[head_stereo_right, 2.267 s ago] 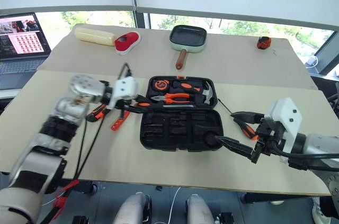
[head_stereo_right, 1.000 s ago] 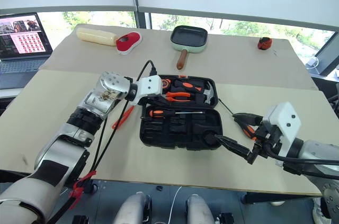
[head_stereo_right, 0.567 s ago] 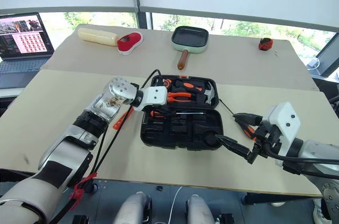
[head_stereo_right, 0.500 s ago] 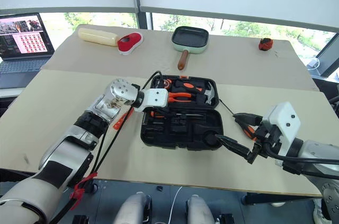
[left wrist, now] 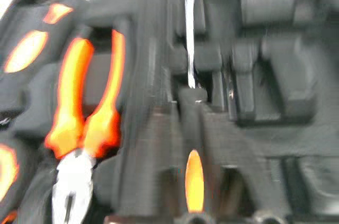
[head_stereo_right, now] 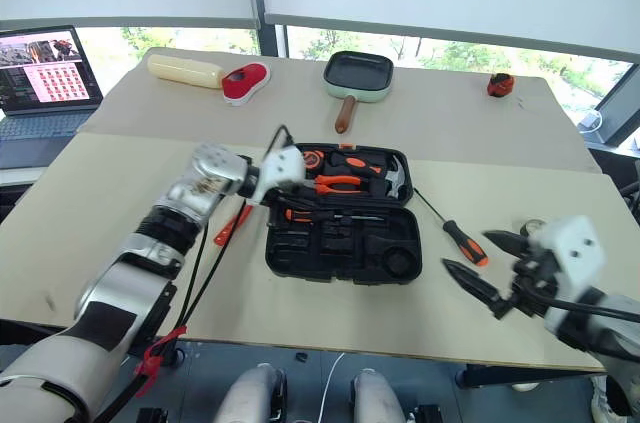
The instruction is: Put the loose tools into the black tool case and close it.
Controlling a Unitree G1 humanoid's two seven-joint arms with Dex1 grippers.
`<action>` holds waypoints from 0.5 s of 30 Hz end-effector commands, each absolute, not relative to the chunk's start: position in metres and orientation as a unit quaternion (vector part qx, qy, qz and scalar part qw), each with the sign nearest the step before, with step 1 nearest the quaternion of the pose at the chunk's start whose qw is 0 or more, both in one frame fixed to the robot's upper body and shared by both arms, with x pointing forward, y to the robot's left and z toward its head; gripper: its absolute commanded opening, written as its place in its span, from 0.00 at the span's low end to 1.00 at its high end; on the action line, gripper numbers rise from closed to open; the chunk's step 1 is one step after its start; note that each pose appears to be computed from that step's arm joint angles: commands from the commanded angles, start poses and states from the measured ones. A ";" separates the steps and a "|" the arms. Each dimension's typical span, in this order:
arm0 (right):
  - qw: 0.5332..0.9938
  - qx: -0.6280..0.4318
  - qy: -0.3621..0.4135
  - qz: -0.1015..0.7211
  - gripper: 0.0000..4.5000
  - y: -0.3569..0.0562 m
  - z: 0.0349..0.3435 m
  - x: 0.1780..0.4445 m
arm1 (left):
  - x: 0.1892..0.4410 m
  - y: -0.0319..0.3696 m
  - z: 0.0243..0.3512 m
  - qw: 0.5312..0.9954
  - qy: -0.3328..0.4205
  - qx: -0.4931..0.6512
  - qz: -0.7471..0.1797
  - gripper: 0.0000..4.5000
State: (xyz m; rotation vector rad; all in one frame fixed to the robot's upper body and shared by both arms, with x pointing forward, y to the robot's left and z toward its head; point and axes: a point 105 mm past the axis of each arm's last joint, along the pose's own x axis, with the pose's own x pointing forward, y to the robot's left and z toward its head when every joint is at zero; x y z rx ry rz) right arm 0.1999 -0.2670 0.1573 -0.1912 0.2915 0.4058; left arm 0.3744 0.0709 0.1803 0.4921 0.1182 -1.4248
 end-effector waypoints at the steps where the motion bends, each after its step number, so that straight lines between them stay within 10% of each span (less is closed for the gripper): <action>1: 0.971 -0.108 0.140 0.160 1.00 -0.286 0.166 0.185 | 0.349 0.080 0.218 0.724 0.029 0.131 -0.677 0.55; 7: 0.970 -0.098 0.163 0.151 1.00 -0.297 0.157 0.185 | 0.296 0.098 0.230 0.696 0.048 0.072 -0.713 1.00; 15: 0.964 -0.084 0.183 0.175 1.00 -0.298 0.127 0.244 | 0.279 0.088 0.227 0.697 0.044 0.071 -0.712 1.00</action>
